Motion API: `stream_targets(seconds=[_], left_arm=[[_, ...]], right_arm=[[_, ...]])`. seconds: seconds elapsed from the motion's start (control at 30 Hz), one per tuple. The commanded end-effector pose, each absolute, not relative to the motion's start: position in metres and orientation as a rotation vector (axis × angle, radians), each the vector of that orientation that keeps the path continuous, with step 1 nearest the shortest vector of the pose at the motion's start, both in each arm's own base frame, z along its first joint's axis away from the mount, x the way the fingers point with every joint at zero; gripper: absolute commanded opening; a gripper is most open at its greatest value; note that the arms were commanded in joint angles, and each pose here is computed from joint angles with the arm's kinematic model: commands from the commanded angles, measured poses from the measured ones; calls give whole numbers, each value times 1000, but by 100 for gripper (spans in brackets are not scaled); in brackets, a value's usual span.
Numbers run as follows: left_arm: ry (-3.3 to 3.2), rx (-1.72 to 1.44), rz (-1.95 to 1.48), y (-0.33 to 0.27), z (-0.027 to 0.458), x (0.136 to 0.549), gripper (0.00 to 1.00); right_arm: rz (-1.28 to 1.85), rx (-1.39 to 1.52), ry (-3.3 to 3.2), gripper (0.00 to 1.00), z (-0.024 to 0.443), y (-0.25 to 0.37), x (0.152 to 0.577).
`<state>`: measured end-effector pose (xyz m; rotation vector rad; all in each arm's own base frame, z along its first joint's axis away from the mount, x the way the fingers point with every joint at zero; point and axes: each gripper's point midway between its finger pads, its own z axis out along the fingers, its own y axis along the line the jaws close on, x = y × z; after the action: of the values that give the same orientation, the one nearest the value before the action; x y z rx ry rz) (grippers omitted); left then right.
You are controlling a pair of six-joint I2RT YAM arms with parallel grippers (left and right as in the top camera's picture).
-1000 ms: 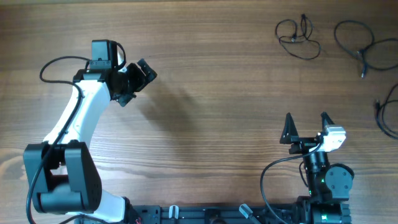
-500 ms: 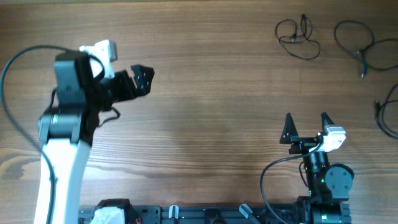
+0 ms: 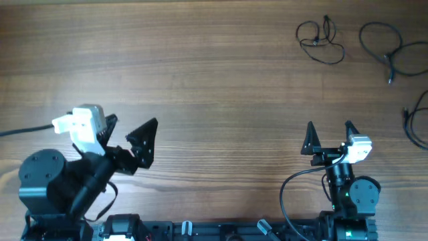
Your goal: Untangle cables
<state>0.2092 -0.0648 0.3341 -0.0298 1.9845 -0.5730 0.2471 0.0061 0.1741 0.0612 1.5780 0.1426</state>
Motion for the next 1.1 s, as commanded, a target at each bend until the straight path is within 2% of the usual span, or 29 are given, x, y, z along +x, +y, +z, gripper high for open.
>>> stream_targets(seconds=[0.0,0.37,0.63,0.87,1.07], left_arm=[[2044,-68,-544,-59,318,205,100],[2134,-166,-419,-40,294,186,100],[1903,-103,-369,-36,319,121,100],[1733,-49,-349,-36,322,70,100],[1756,-31,-332,-36,310,77,100]], right_arm=[[148,30,1565,100,177,11,246],[148,31,1565,100,177,11,246],[148,30,1565,100,177,11,246],[148,31,1565,100,177,11,246],[148,31,1565,100,177,11,246]])
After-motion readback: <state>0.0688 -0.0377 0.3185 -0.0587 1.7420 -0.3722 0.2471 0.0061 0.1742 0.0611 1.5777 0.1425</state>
